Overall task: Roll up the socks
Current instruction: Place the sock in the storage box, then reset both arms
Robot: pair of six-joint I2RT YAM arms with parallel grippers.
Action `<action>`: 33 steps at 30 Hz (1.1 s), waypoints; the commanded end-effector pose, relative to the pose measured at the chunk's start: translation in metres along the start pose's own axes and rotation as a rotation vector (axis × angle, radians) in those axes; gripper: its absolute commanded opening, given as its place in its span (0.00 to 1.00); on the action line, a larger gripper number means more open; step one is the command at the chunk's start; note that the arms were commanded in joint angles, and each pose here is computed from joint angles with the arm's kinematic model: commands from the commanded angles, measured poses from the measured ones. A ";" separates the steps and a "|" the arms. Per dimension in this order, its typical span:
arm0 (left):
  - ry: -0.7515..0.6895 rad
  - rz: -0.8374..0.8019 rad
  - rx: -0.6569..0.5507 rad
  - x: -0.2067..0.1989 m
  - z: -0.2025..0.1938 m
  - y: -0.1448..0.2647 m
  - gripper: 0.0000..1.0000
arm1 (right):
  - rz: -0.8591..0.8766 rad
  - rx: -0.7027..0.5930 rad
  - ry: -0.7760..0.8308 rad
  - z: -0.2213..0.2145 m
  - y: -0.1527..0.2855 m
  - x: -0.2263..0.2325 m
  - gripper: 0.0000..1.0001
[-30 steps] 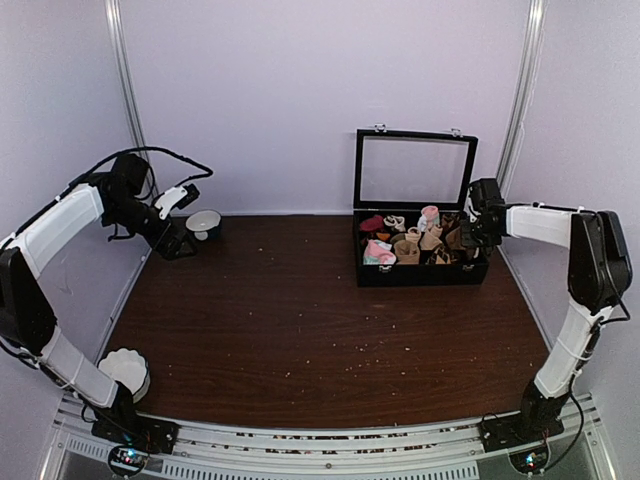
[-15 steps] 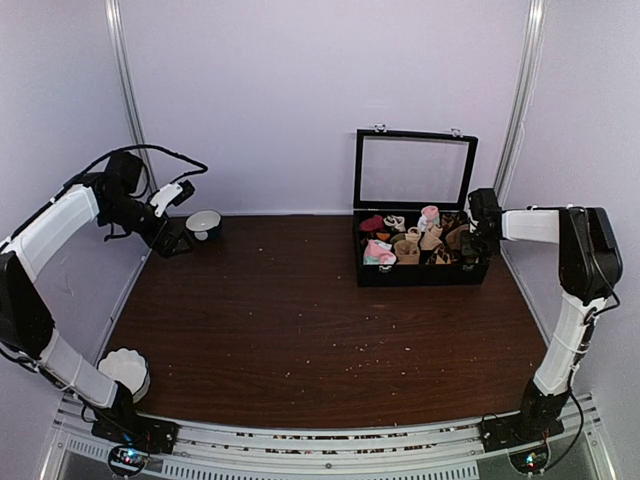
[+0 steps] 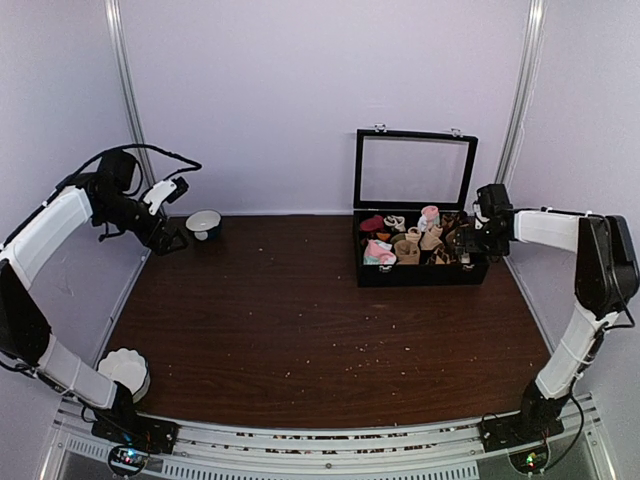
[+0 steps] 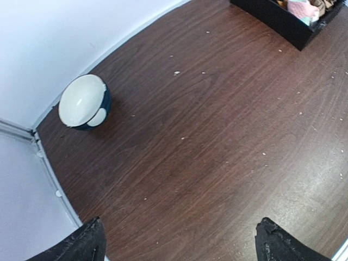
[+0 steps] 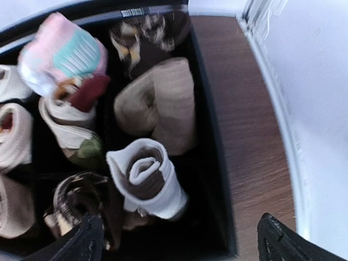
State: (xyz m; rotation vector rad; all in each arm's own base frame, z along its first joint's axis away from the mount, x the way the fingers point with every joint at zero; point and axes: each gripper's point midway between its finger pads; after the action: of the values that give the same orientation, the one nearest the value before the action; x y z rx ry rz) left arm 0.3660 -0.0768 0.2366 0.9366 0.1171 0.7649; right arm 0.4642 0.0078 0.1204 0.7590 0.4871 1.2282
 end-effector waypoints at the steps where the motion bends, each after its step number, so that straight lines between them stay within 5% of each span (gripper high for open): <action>1: 0.032 0.135 -0.026 0.028 -0.004 0.014 0.98 | 0.059 -0.148 -0.041 0.030 0.055 -0.003 1.00; 10: 0.191 0.444 -0.141 0.100 -0.041 0.000 0.98 | -0.013 -0.463 -0.218 0.006 0.117 -0.058 1.00; 19: 0.229 0.399 -0.256 0.098 -0.057 -0.061 0.98 | -0.281 -0.559 -0.282 -0.038 0.113 -0.119 1.00; 27: 0.292 0.463 -0.349 0.081 -0.082 -0.075 0.98 | -0.145 -0.810 -0.332 -0.043 0.130 -0.117 1.00; 33: 0.310 0.570 -0.451 0.068 -0.084 -0.044 0.98 | -0.029 -0.837 -0.302 -0.034 0.129 -0.097 1.00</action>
State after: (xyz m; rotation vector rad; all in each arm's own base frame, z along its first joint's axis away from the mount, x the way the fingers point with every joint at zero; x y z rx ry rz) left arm 0.3965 0.0019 0.1009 0.5988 0.1417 1.2760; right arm 0.3161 -0.0699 0.1508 0.2799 -0.1265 1.0196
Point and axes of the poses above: each gripper's point midway between its finger pads, its own y axis back along the fingers, its own x axis along the line the jaws close on, z = x × y, and after that the axes turned 10 degrees about -y, right-handed
